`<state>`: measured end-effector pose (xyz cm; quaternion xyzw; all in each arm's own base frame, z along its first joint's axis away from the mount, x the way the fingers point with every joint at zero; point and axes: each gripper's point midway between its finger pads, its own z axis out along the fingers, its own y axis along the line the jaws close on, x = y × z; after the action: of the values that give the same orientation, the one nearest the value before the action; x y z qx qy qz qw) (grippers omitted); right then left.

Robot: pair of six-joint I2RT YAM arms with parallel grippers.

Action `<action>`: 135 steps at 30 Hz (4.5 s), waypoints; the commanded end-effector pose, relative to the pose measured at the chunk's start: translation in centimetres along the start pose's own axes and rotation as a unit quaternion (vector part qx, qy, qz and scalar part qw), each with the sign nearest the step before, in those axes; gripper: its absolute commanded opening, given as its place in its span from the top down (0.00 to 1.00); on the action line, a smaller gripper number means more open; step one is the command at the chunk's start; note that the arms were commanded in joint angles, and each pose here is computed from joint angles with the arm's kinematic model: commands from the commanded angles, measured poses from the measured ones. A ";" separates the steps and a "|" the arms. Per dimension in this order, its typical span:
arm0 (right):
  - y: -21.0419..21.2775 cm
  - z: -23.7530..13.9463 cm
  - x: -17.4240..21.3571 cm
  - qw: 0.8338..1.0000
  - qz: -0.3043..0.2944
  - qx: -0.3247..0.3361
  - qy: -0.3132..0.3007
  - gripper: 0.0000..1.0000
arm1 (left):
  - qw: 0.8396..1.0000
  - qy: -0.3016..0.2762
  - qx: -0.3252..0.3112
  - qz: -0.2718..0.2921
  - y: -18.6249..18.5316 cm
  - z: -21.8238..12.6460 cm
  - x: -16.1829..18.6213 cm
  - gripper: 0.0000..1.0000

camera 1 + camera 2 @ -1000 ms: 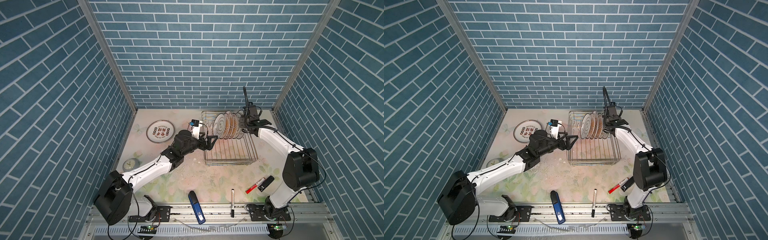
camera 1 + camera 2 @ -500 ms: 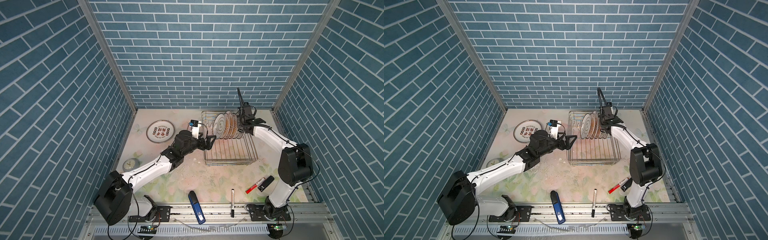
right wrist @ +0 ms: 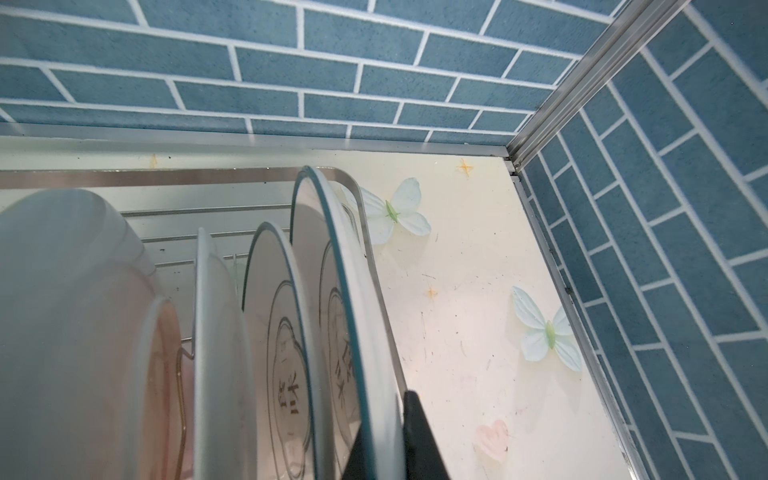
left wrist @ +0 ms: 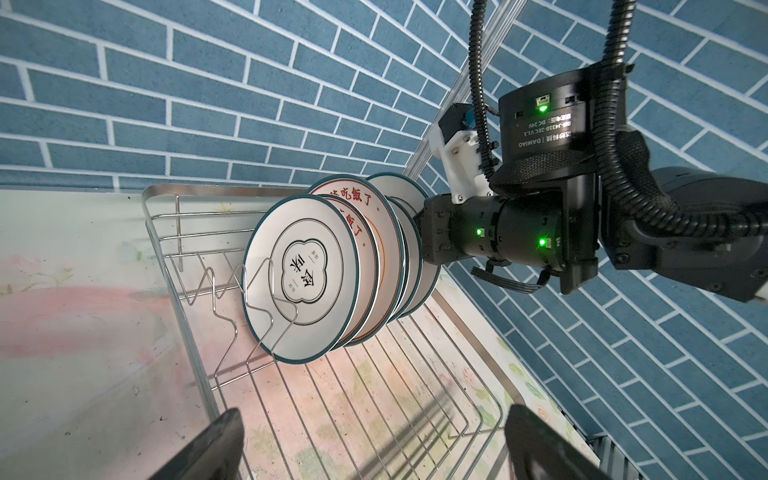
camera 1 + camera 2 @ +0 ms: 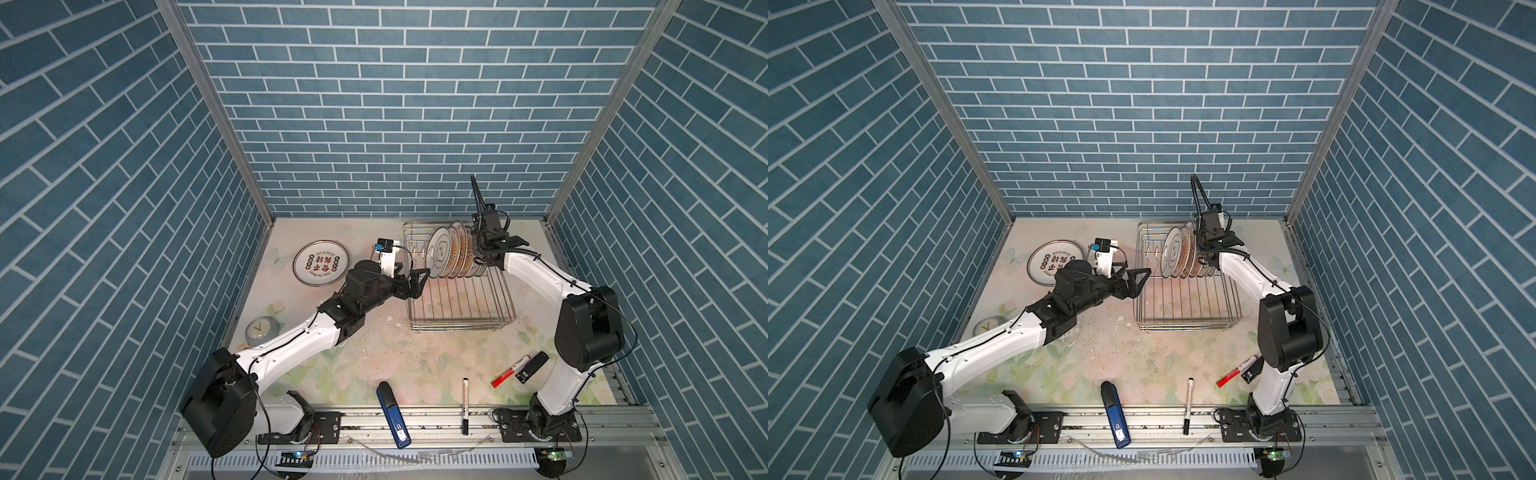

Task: Unload the plates from the dish rack
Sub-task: 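Lower the right gripper onto the rim of the end plate in the rack, then grasp the end plate rim with the right gripper and lift it out of the rack, then grasp the lifted plate's rim with the left gripper while the right gripper holds it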

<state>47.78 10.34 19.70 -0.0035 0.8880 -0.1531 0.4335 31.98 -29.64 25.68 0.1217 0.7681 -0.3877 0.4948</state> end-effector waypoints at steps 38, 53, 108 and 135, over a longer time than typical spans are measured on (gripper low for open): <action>-7.3 -17.1 -7.3 0.970 0.065 0.001 -0.232 1.00 | 0.999 -0.033 0.037 0.011 -2.1 -3.5 -1.5 0.00; -4.7 -21.8 -6.1 0.908 0.149 -0.274 -0.280 1.00 | 0.994 -0.070 0.081 0.011 -3.6 -6.0 -2.3 0.00; 3.4 -24.2 -2.6 0.759 0.179 -0.596 -0.191 1.00 | 0.982 -0.081 0.122 -0.116 -4.0 -1.5 -3.2 0.81; 4.2 -21.4 -2.3 0.788 0.180 -0.567 -0.158 0.27 | 0.980 -0.073 0.090 -0.160 -2.5 -0.9 -2.5 1.00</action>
<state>32.92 20.67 30.84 -0.1127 0.7293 0.4713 0.4830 30.94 -30.12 27.16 0.0095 0.7250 -0.5252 0.4456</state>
